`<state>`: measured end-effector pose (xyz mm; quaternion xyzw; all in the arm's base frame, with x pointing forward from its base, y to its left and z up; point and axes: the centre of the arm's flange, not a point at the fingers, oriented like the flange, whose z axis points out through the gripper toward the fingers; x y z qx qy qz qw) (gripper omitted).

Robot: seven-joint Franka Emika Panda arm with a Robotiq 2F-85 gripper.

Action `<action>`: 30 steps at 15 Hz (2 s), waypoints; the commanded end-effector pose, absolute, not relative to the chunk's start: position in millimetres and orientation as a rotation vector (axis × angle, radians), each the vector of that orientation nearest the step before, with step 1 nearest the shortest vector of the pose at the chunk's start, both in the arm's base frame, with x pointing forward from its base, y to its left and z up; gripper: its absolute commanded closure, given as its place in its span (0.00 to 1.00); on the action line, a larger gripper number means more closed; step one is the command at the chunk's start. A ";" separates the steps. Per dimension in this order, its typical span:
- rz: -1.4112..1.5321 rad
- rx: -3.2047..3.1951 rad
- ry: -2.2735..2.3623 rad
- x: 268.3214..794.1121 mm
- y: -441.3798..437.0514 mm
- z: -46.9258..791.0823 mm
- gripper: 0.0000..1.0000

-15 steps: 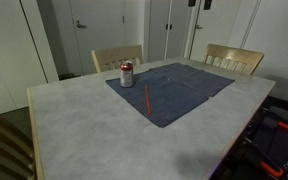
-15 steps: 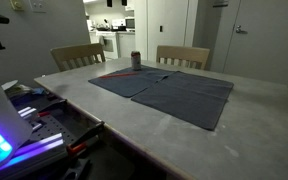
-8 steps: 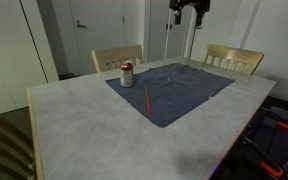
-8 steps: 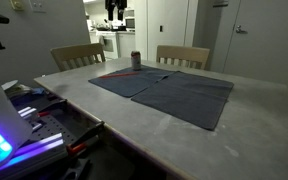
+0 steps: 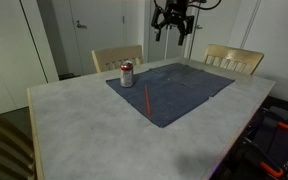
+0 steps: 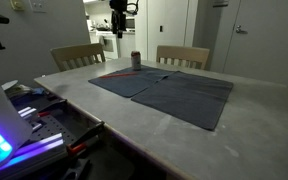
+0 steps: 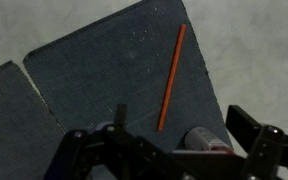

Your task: Put the straw in the can

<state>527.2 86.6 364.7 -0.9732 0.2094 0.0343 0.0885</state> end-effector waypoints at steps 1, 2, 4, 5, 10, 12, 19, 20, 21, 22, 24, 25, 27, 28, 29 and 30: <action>0.089 -2.880 0.668 543.9 98.2 331.6 0.00; 0.085 -2.887 0.669 546.6 100.4 324.3 0.00; 0.078 -2.903 0.645 552.0 109.3 308.4 0.00; 0.085 -2.913 0.638 556.6 112.8 297.6 0.00; 0.179 -2.953 0.625 569.7 125.3 245.0 0.00; 0.235 -2.963 0.633 570.1 126.4 221.8 0.00; 0.402 -2.996 0.572 555.4 128.4 183.7 0.00; 0.405 -2.996 0.570 556.4 128.5 183.3 0.00; 0.405 -2.996 0.569 557.3 128.7 184.3 0.00; 0.388 -2.995 0.574 556.4 130.2 183.6 0.00; 0.345 -2.998 0.611 559.9 133.4 180.6 0.00; 0.325 -3.003 0.630 562.5 134.2 180.5 0.00; 0.283 -3.012 0.659 565.2 135.5 180.1 0.00; 0.261 -3.017 0.663 566.7 136.2 179.7 0.00; 0.236 -3.019 0.675 569.1 137.0 179.3 0.00; 0.213 -3.024 0.687 571.4 137.6 179.3 0.00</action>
